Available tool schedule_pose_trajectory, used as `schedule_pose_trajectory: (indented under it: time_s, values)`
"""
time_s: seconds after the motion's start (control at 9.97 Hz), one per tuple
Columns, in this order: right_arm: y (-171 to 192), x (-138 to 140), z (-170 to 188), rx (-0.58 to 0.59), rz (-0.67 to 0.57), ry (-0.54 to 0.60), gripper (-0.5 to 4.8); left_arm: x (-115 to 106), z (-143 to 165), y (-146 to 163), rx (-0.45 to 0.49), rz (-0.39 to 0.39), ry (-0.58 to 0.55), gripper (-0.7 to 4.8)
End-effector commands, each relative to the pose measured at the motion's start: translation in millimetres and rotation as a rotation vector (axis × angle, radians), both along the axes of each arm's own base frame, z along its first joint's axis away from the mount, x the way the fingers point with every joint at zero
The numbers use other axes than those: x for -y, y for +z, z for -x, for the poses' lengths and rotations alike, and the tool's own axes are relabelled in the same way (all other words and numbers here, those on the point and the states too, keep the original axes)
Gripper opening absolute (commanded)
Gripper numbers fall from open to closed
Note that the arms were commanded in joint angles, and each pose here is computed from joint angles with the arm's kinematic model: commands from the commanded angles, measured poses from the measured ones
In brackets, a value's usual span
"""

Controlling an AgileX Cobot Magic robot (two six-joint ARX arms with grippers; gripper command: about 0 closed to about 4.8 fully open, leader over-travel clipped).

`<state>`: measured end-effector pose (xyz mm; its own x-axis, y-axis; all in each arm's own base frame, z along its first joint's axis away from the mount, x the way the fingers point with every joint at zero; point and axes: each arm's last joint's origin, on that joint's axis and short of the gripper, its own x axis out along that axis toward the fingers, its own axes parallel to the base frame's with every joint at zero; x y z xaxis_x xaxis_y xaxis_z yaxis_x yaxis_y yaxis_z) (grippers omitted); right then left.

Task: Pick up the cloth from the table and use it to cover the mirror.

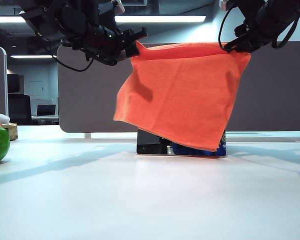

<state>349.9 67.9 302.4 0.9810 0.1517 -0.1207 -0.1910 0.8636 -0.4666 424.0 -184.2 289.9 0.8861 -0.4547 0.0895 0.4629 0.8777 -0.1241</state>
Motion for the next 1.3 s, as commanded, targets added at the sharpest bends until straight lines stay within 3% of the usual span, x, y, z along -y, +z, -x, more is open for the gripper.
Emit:
schedule_pose_trajectory:
  time_s: [0.1,0.2,0.5,0.6,0.7,0.9,1.0,1.3]
  values:
    - [5,-1,1,0.024,-0.008,0.027,-0.05,1,2,8,0.048,0.014,-0.060,1.14]
    - [5,-1,1,0.026,0.008,0.046,-0.05,0,2,12,0.079,0.029,-0.042,-0.06]
    - [4,-1,1,0.019,0.010,0.046,-0.05,7,5,14,0.089,0.026,-0.072,-0.06]
    - [3,-1,1,0.004,0.012,0.046,-0.05,10,8,13,0.050,0.006,-0.078,-0.06]
    - [2,-1,1,-0.005,0.013,0.054,-0.05,6,13,17,-0.009,-0.083,-0.033,-0.06]
    - [-1,-2,2,-0.030,0.011,0.090,-0.05,1,22,29,-0.047,-0.105,0.003,-0.06]
    - [0,-2,2,-0.030,0.012,0.087,-0.05,4,30,28,-0.140,-0.143,-0.007,-0.06]
    - [1,-1,-1,0.016,0.011,0.058,-0.05,-1,20,25,-0.067,-0.107,0.076,-0.06]
